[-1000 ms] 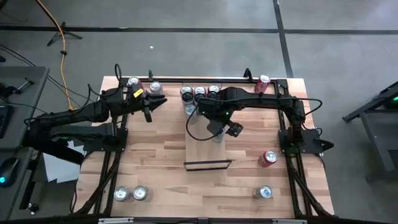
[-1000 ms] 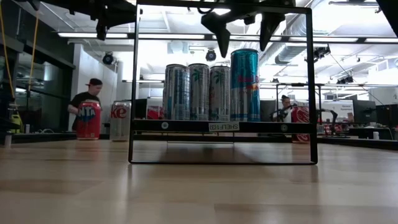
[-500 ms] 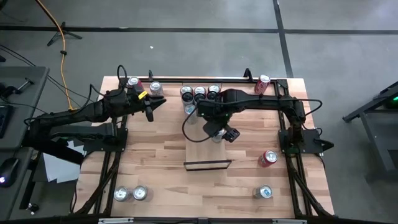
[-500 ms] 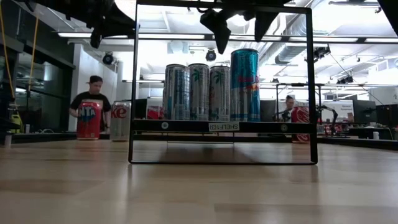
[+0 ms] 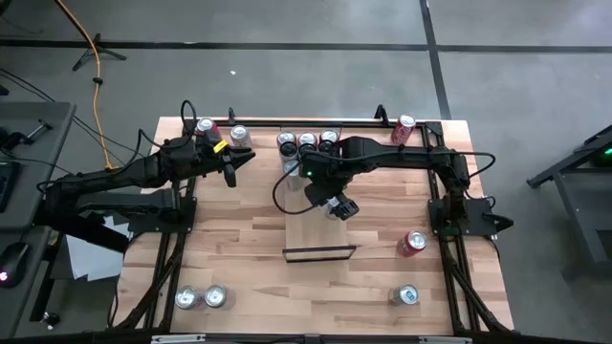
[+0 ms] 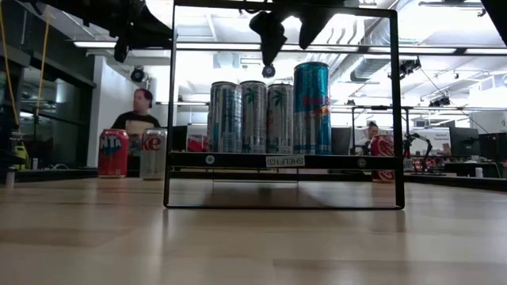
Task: Place canned beverage on shelf
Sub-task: Put the blue soda can on the shelf aligned with the other blue soda can
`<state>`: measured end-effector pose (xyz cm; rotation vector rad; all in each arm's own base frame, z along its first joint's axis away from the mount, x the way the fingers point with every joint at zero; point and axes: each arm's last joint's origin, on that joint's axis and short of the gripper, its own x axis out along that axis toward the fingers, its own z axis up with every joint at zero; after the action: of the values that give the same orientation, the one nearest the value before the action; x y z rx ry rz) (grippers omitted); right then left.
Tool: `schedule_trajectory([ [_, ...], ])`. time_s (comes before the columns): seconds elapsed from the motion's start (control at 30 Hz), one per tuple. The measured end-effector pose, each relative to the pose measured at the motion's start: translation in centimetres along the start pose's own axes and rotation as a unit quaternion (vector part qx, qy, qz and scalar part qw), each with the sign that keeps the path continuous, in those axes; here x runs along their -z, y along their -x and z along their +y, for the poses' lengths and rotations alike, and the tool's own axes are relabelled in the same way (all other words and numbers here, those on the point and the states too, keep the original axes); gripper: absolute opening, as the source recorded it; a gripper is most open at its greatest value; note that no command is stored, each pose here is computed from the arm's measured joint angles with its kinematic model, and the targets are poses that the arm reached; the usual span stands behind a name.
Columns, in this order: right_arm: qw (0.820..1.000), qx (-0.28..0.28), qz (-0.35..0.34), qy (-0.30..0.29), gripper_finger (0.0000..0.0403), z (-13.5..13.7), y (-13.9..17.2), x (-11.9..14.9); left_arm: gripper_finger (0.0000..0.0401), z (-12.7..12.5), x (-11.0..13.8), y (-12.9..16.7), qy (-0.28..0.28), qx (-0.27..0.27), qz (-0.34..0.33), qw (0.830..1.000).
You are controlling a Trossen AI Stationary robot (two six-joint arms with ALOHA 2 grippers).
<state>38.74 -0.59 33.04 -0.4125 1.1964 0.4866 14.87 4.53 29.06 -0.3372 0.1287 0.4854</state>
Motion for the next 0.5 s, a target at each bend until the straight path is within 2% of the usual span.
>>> schedule_trajectory([
  [0.13,1.0,0.003,0.014,0.014,0.0378,0.1,0.0,0.2,0.0053,0.0,0.0,0.0,0.0,0.0,0.0,1.0],
  [0.33,0.989,-0.035,0.074,0.12,0.0378,0.7,0.0,1.3,0.0053,0.0,0.0,0.0,0.0,0.0,0.0,1.0],
  [0.5,0.982,-0.047,0.077,0.167,0.0378,0.6,-0.4,1.3,0.0053,0.0,0.0,0.0,0.0,0.0,0.0,1.0],
])
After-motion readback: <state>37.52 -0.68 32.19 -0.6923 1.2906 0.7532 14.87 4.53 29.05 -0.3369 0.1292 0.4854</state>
